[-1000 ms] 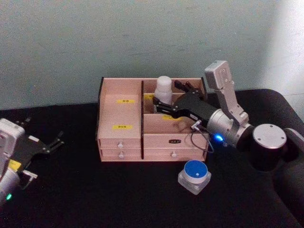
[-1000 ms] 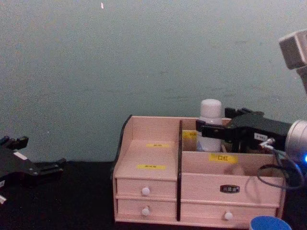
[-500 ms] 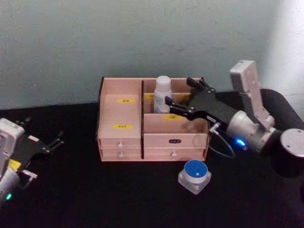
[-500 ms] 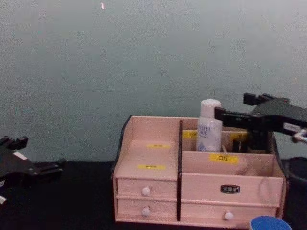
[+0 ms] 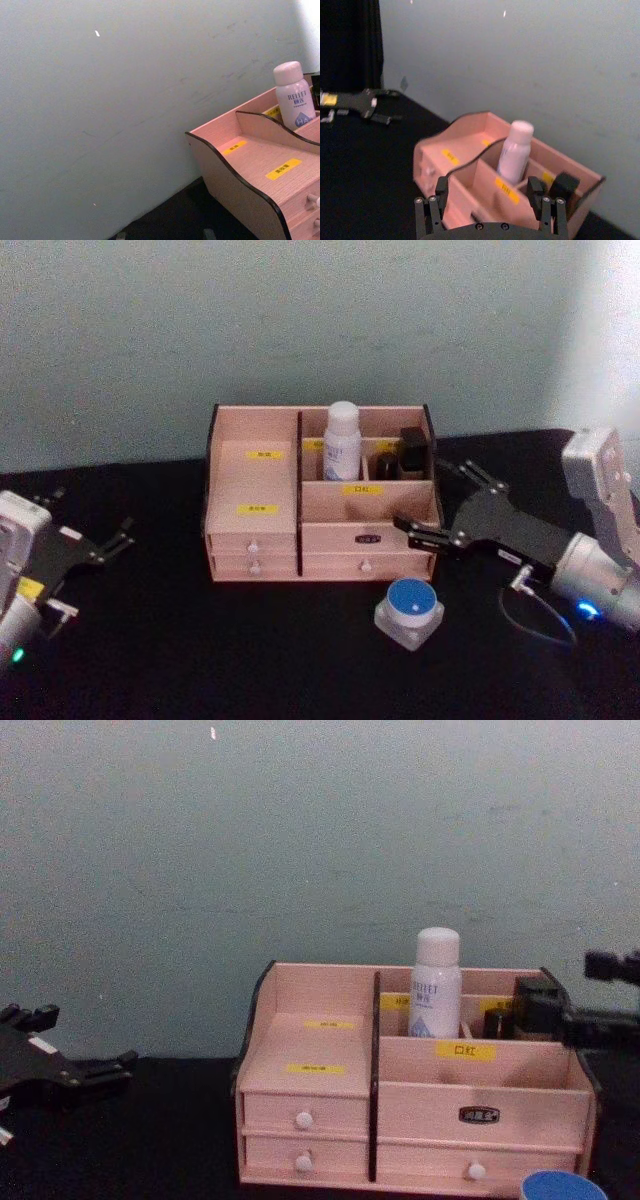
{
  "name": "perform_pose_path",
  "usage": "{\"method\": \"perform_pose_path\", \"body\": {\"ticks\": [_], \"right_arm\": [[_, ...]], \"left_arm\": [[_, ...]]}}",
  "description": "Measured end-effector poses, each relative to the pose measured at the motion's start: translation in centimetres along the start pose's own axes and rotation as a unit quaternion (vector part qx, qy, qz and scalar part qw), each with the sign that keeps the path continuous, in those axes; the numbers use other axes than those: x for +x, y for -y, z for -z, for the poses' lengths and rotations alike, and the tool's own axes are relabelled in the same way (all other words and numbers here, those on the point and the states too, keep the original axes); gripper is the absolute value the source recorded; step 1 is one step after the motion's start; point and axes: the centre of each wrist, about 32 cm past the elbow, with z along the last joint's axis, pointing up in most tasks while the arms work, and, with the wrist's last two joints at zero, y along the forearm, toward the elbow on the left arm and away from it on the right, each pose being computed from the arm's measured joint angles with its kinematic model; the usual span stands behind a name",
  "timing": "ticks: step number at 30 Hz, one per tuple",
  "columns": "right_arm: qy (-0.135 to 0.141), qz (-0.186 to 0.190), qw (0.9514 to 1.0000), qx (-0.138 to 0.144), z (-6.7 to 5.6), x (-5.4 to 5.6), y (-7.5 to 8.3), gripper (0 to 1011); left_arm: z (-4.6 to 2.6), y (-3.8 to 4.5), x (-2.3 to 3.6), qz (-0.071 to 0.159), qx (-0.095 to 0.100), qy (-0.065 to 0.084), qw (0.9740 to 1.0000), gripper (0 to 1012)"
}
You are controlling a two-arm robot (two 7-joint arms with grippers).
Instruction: Pick up the facial cleanser and watermelon frost from the table and place them into the tiered storage box.
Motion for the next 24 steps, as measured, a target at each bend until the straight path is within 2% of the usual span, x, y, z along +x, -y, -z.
{"method": "perform_pose_path", "body": {"ticks": [2, 10, 17, 24], "right_arm": [[-0.003, -0.005, 0.9999, -0.013, 0.1, -0.5, 1.2, 1000], [-0.026, -0.02, 0.9983, -0.049, 0.8, -1.2, 3.0, 1000], [-0.045, -0.037, 0.9951, -0.08, 1.6, -1.8, 3.3, 1000], [-0.058, -0.047, 0.9914, -0.108, 2.4, -1.8, 3.0, 1000]], "left_arm": [[0.0, 0.0, 0.0, 0.0, 0.0, 0.0, 1.0, 1001], [0.0, 0.0, 0.0, 0.0, 0.0, 0.0, 1.0, 1001], [0.0, 0.0, 0.0, 0.0, 0.0, 0.0, 1.0, 1001], [0.0, 0.0, 0.0, 0.0, 0.0, 0.0, 1.0, 1001]]}}
